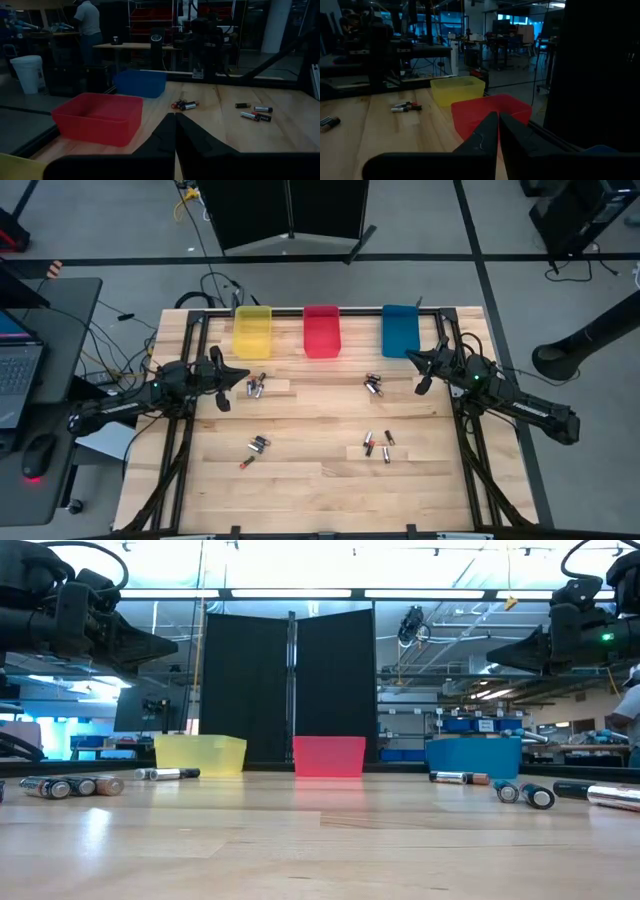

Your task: Sort batteries

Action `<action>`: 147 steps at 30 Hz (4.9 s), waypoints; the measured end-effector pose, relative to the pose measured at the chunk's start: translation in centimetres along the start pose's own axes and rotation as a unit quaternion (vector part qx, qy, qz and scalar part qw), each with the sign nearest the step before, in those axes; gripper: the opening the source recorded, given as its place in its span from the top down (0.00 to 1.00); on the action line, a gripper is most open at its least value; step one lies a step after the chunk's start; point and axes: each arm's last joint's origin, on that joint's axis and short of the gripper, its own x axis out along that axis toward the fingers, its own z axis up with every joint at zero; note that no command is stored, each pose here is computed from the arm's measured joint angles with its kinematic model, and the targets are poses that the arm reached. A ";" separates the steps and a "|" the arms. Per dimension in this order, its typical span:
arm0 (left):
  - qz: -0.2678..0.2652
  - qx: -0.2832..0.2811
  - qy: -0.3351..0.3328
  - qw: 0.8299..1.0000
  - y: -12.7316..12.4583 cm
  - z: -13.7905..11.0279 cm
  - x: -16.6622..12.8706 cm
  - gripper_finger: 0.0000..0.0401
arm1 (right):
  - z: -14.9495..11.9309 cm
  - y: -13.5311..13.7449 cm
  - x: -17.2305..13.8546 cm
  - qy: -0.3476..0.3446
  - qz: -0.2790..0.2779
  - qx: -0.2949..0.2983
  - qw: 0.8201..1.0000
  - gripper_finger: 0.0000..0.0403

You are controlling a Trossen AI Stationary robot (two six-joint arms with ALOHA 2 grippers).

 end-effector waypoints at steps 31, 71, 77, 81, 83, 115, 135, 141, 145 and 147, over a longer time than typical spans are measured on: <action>0.000 0.000 0.000 1.000 0.0 0.0 0.0 0.97 | 0.0 0.0 0.0 0.000 0.000 0.000 1.000 0.93; 0.000 0.000 0.000 1.000 0.0 0.0 0.0 0.97 | 3.8 0.4 5.3 0.066 0.014 0.015 0.998 0.99; 0.000 0.000 0.000 1.000 0.0 0.0 0.0 0.97 | 4.9 0.9 8.5 0.118 0.044 0.074 0.989 0.99; 0.000 0.000 0.000 1.000 0.0 0.0 0.0 0.97 | 6.3 1.3 9.9 0.107 0.087 0.104 0.985 0.99; 0.000 0.000 0.000 1.000 0.0 0.0 0.0 0.97 | 6.7 1.7 10.3 0.116 0.119 0.107 0.980 0.99; 0.000 0.000 0.000 1.000 0.0 0.0 0.0 0.97 | 6.8 8.5 7.3 0.515 0.025 0.162 0.841 0.75; 0.000 0.000 0.000 1.000 0.0 0.0 0.0 0.97 | -1.0 10.3 11.5 0.592 -0.111 0.096 0.793 0.56; 0.002 0.043 -0.025 0.999 0.0 0.5 0.0 0.97 | -1.7 9.2 12.4 0.598 -0.129 0.099 0.785 0.56; 0.003 0.051 -0.049 0.998 0.0 0.9 0.0 0.97 | -2.1 8.7 12.7 0.606 -0.131 0.103 0.778 0.56; 0.004 0.052 -0.054 0.997 0.0 1.1 -0.1 0.97 | -2.4 8.7 12.8 0.613 -0.126 0.099 0.774 0.57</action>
